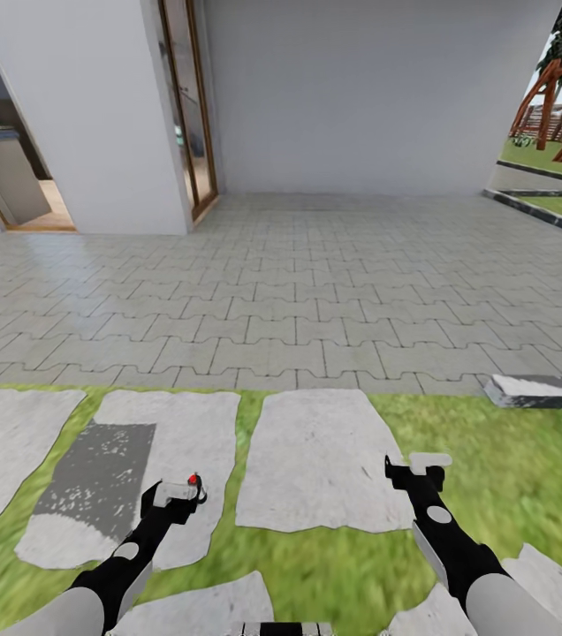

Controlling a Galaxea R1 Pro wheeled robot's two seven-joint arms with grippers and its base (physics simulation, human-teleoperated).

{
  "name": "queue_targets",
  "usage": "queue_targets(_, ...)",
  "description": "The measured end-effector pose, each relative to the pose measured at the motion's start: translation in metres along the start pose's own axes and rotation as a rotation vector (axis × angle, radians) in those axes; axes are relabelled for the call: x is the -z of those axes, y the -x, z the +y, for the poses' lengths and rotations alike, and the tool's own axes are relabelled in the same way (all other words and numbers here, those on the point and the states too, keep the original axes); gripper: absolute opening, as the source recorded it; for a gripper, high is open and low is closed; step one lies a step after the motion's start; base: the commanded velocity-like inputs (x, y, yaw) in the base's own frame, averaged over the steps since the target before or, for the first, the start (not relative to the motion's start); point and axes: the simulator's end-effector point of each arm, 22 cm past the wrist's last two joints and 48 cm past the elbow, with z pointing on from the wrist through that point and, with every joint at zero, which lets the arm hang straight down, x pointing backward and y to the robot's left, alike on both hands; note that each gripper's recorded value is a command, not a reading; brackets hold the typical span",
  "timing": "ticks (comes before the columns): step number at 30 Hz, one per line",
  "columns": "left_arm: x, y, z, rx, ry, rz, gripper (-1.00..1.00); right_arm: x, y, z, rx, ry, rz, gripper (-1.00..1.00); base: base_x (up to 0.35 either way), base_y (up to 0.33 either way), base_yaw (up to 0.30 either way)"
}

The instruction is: Pick up the pesticide atomizer in the garden and spray insectifuge to fully cover both potted plants in the garden.

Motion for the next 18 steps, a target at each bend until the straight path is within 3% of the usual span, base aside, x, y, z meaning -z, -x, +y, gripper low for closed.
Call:
queue_targets(8, -0.004, -0.02, -0.002, 0.0, -0.005, 0.035, 1.0, -0.005, -0.018, 0.009, 0.004, 0.013, 0.027, 1.0, 0.0, 0.0, 0.0)
queue_targets(14, -0.008, -0.03, -0.004, -0.004, -0.009, 0.052, 1.0, -0.015, 0.039, 0.013, -0.018, 0.016, -0.09, 1.0, 0.0, 0.0, 0.0)
queue_targets(18, -0.01, -0.038, -0.004, -0.006, -0.011, 0.063, 1.0, -0.02, 0.055, 0.013, -0.021, 0.016, -0.109, 1.0, 0.0, 0.0, 0.0)
